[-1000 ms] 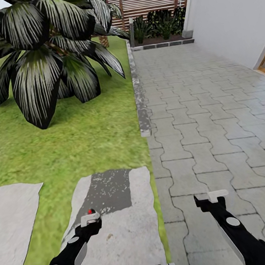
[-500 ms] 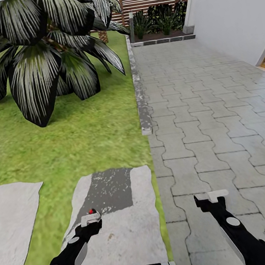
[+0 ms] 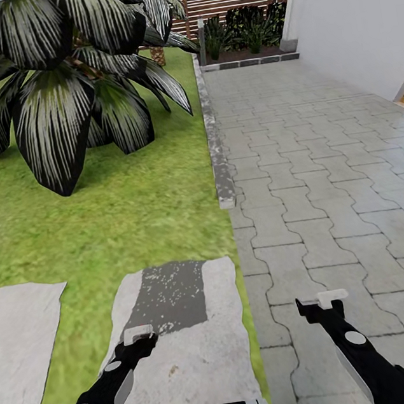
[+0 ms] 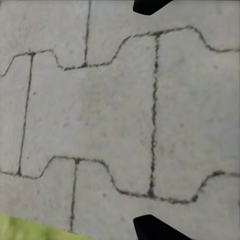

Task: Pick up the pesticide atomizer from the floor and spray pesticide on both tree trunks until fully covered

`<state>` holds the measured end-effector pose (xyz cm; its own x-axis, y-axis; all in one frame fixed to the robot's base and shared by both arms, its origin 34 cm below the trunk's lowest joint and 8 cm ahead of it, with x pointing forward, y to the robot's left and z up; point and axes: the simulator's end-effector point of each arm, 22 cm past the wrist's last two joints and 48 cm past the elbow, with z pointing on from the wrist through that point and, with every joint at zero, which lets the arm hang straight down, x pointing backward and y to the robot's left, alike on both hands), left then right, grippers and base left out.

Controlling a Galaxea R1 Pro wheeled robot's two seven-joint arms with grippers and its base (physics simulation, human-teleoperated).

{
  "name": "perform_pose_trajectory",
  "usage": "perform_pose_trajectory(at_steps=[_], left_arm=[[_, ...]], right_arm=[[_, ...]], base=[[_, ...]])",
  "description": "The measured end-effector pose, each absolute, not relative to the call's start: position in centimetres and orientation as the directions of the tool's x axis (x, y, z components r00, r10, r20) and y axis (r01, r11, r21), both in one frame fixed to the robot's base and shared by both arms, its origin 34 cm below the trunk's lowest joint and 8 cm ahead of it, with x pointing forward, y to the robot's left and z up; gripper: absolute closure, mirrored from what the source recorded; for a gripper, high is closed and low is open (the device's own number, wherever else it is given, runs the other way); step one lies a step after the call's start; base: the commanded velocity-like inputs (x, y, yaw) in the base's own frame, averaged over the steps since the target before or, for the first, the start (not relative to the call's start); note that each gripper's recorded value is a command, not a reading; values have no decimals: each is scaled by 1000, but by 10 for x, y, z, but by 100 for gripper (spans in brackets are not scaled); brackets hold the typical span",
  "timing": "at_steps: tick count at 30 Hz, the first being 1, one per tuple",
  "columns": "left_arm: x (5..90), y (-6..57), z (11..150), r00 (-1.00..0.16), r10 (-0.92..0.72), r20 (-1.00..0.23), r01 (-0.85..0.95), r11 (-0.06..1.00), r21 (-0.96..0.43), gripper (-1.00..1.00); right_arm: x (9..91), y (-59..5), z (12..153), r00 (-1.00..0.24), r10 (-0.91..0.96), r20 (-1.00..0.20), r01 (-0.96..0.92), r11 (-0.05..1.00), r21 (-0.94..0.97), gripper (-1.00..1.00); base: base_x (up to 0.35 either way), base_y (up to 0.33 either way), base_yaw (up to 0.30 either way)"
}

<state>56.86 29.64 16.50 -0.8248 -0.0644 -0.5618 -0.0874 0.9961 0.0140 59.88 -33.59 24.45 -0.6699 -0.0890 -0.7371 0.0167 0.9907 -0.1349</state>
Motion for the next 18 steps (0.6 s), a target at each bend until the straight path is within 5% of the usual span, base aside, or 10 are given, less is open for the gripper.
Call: perform_pose_trajectory(at_steps=[18], left_arm=[[587, 299, 179, -745, -51, -665, -83, 996, 17, -100]], right_arm=[[597, -336, 241, -675, -90, -733, 15, 991, -136, -100]], base=[[4, 0, 0]])
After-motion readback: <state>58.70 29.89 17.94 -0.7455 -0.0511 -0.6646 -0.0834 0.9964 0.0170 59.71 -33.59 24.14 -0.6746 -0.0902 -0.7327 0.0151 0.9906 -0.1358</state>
